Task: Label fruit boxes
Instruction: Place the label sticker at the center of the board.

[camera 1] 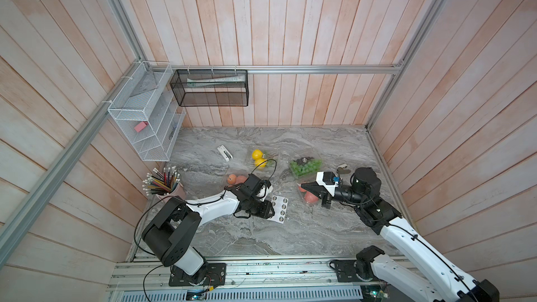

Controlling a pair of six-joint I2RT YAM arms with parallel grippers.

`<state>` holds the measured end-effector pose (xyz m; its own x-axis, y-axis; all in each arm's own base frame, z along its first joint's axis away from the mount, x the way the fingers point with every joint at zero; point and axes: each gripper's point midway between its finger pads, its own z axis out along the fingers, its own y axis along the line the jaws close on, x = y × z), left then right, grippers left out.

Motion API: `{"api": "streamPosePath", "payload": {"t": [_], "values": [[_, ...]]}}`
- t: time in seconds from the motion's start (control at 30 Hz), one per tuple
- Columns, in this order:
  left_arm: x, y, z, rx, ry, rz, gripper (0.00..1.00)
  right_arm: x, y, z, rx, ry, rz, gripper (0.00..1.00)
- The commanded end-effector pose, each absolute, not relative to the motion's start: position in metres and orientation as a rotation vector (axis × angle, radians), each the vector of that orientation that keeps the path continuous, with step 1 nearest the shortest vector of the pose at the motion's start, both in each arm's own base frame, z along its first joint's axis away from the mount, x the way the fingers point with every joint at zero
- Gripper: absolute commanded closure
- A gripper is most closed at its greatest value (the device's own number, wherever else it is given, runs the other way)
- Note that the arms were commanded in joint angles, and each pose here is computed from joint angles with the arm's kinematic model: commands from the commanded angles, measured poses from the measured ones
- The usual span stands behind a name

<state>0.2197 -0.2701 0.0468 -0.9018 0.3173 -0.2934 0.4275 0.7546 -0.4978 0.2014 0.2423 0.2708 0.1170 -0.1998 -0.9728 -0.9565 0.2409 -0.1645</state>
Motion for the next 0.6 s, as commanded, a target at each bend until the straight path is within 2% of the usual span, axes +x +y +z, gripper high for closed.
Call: {"api": "streamPosePath", "payload": {"t": [0.0, 0.3, 0.57], "values": [[0.231, -0.264, 0.067, 0.578, 2.713, -0.821, 0.57, 0.209, 0.248, 0.274, -1.226, 1.345, 0.771, 1.00], [0.266, -0.227, 0.139, 0.386, 2.532, -0.893, 0.57, 0.235, 0.292, 0.259, -1.353, 1.308, 0.623, 1.00], [0.306, -0.161, 0.158, 0.070, 2.484, -0.952, 0.64, 0.266, 0.360, 0.239, -1.522, 1.207, 0.525, 1.00]]}}
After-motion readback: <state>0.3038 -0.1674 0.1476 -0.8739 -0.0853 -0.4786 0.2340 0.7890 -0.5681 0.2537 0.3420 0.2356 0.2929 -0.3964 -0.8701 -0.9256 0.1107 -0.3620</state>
